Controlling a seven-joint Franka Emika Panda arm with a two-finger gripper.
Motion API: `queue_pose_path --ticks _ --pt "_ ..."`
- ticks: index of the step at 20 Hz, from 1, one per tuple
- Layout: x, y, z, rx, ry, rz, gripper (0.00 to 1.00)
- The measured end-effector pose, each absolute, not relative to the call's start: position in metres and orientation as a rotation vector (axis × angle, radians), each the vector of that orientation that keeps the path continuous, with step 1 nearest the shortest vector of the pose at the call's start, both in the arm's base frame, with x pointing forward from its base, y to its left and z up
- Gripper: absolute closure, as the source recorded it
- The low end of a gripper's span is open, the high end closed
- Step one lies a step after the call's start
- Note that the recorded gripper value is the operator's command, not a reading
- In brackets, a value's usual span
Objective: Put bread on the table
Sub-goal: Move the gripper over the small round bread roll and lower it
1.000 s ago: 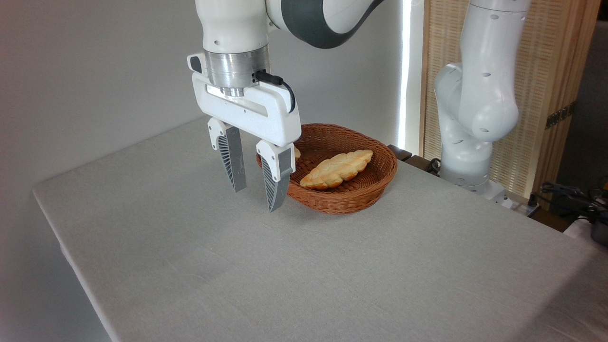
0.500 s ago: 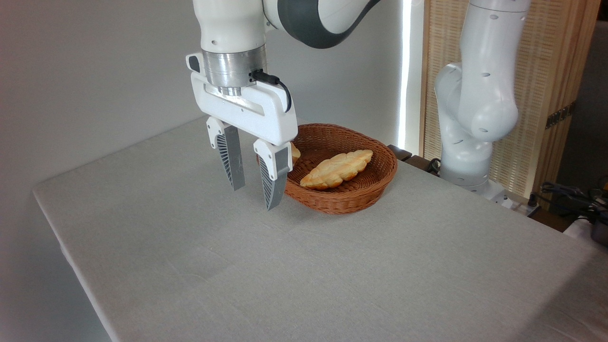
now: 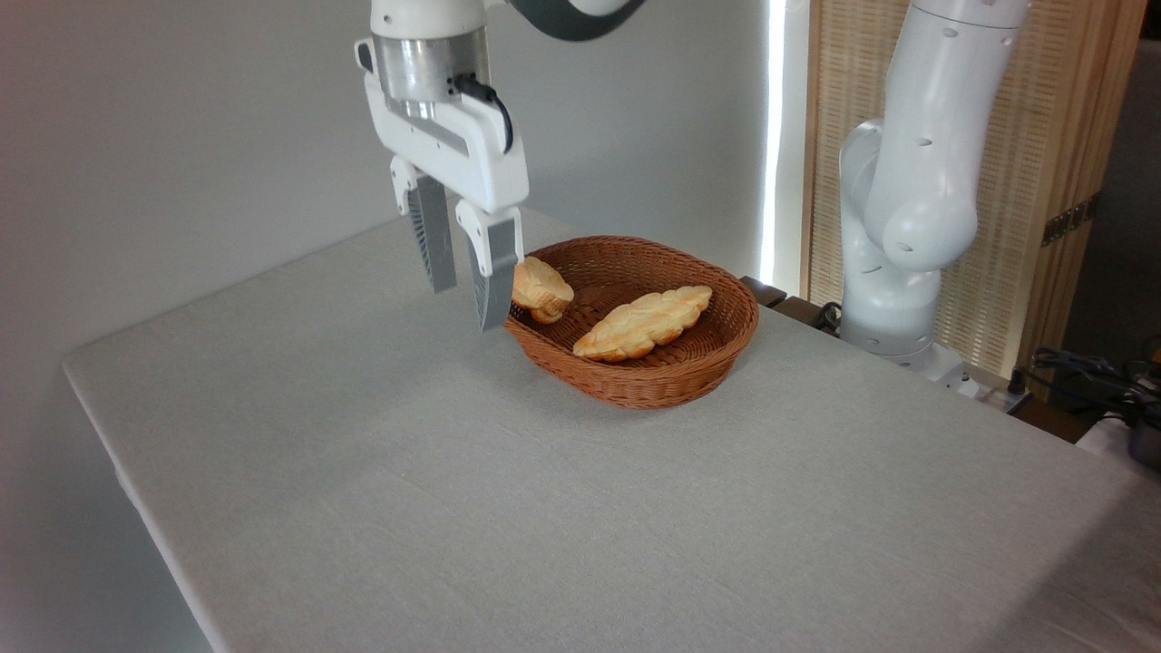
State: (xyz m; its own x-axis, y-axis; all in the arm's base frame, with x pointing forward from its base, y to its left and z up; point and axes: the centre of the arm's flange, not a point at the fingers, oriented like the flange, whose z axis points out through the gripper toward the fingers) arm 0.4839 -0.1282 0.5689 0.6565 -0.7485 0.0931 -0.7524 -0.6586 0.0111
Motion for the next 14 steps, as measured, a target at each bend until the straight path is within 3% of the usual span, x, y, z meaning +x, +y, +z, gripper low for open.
queue_pose_path --ticks 7,14 --pt "0.451 -0.173 0.571 2.715 -1.432 0.022 0.00" --pt "0.409 -0.212 0.559 2.600 -1.587 -0.073 0.00"
